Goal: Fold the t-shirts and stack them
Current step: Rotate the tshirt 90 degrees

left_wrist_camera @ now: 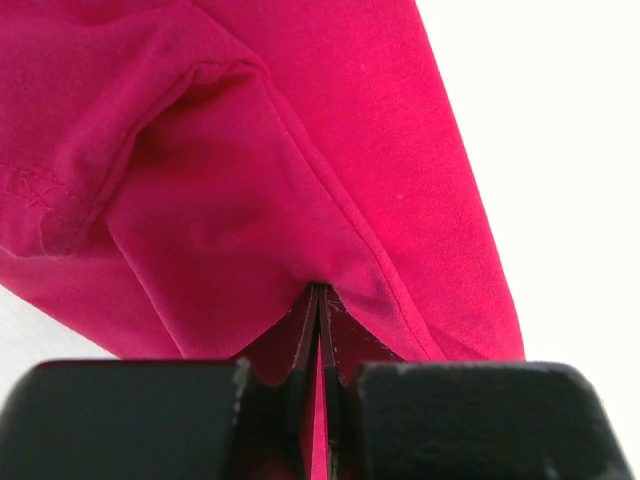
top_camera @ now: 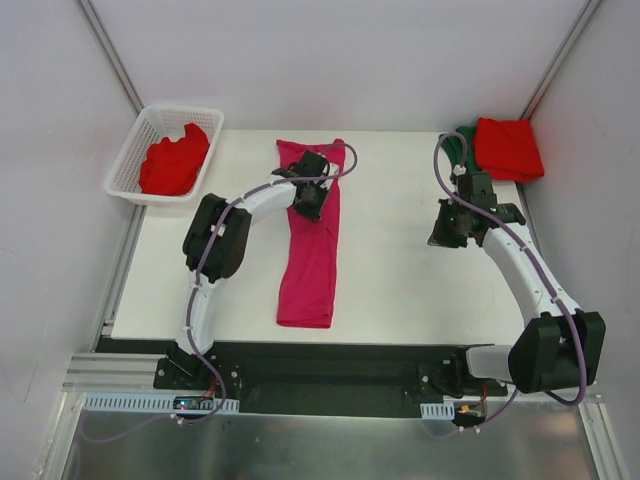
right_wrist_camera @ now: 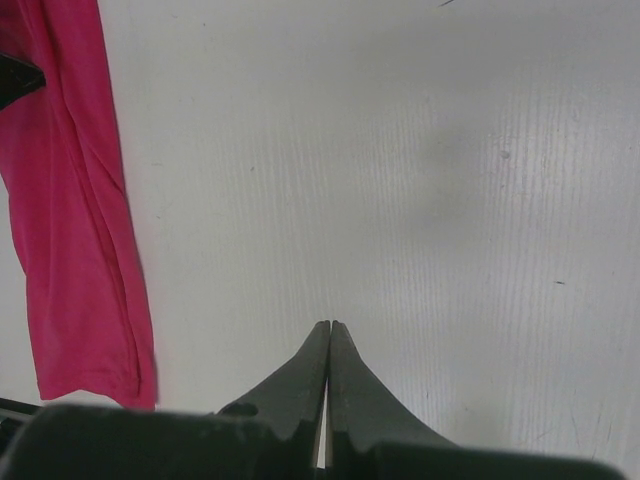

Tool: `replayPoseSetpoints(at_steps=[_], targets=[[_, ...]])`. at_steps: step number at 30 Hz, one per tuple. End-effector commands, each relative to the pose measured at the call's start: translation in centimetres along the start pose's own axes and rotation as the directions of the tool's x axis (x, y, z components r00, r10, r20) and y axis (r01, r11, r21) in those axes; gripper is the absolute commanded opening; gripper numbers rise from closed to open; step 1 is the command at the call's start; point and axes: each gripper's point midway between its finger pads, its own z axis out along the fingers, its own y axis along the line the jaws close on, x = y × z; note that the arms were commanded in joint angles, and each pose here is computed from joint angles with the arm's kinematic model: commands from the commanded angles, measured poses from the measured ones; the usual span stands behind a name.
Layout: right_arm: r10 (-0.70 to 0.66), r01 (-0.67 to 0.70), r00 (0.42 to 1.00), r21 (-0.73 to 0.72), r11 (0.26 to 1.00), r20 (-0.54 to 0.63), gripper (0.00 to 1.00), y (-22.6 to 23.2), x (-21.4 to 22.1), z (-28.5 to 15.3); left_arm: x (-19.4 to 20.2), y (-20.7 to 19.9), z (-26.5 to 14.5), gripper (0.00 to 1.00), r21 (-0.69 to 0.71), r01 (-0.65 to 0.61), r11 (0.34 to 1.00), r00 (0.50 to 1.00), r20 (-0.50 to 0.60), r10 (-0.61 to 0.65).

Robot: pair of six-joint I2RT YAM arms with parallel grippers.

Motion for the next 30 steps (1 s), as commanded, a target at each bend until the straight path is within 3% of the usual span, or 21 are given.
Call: replayPoseSetpoints(at_steps=[1, 8, 9, 11, 15, 18, 20, 21, 25, 28, 30], targets=[[-0.019, 0.019, 1.000, -0.009, 1.000, 0.012, 0.01, 0.3, -0.5, -0.3, 0.2, 1.4, 0.8, 0.00, 0.001, -0.006, 1.000, 1.000, -0.028, 0.006], [-0.017, 0.017, 1.000, -0.020, 1.000, 0.007, 0.01, 0.5, -0.2, -0.2, -0.2, -1.2, -5.5, 0.00, 0.082, -0.006, 0.997, 0.998, 0.056, 0.001], [-0.017, 0.017, 1.000, -0.023, 1.000, 0.007, 0.01, 0.6, -0.2, -0.2, -1.4, -2.1, -8.3, 0.00, 0.093, -0.023, 0.995, 0.992, 0.124, 0.012], [-0.020, 0.020, 1.000, -0.028, 0.999, 0.005, 0.01, 0.7, -0.1, -0.2, -0.4, -2.7, -10.1, 0.00, 0.101, -0.022, 0.995, 0.991, 0.137, 0.008], [-0.038, 0.038, 0.999, -0.036, 0.999, -0.008, 0.01, 1.2, 0.5, 0.0, -0.9, -4.4, -18.1, 0.00, 0.162, -0.009, 0.987, 0.959, 0.282, -0.038], [-0.057, 0.056, 0.998, -0.049, 0.997, -0.034, 0.01, 2.0, 1.7, 0.4, 0.9, -4.7, -21.1, 0.06, 0.184, 0.029, 0.983, 0.944, 0.317, -0.087], [-0.072, 0.066, 0.995, -0.086, 0.994, -0.069, 0.05, 3.0, 3.5, 0.8, 3.3, -4.9, -21.6, 0.08, 0.213, 0.072, 0.974, 0.946, 0.296, -0.134], [-0.077, 0.069, 0.994, -0.102, 0.992, -0.079, 0.12, 3.5, 4.1, 0.9, 4.3, -5.1, -21.5, 0.08, 0.224, 0.087, 0.971, 0.948, 0.280, -0.150], [-0.124, 0.101, 0.984, -0.170, 0.980, -0.127, 0.23, 6.1, 8.1, 1.7, 9.5, -5.7, -19.7, 0.23, 0.282, 0.209, 0.936, 0.946, 0.185, -0.267], [-0.138, 0.112, 0.980, -0.171, 0.979, -0.146, 0.29, 6.9, 10.0, 1.9, 11.6, -5.8, -19.9, 0.32, 0.303, 0.264, 0.916, 0.929, 0.175, -0.326], [-0.126, 0.101, 0.980, -0.160, 0.982, -0.152, 0.37, 6.8, 11.0, 2.2, 11.9, -5.6, -20.7, 0.55, 0.305, 0.271, 0.913, 0.916, 0.211, -0.343]])
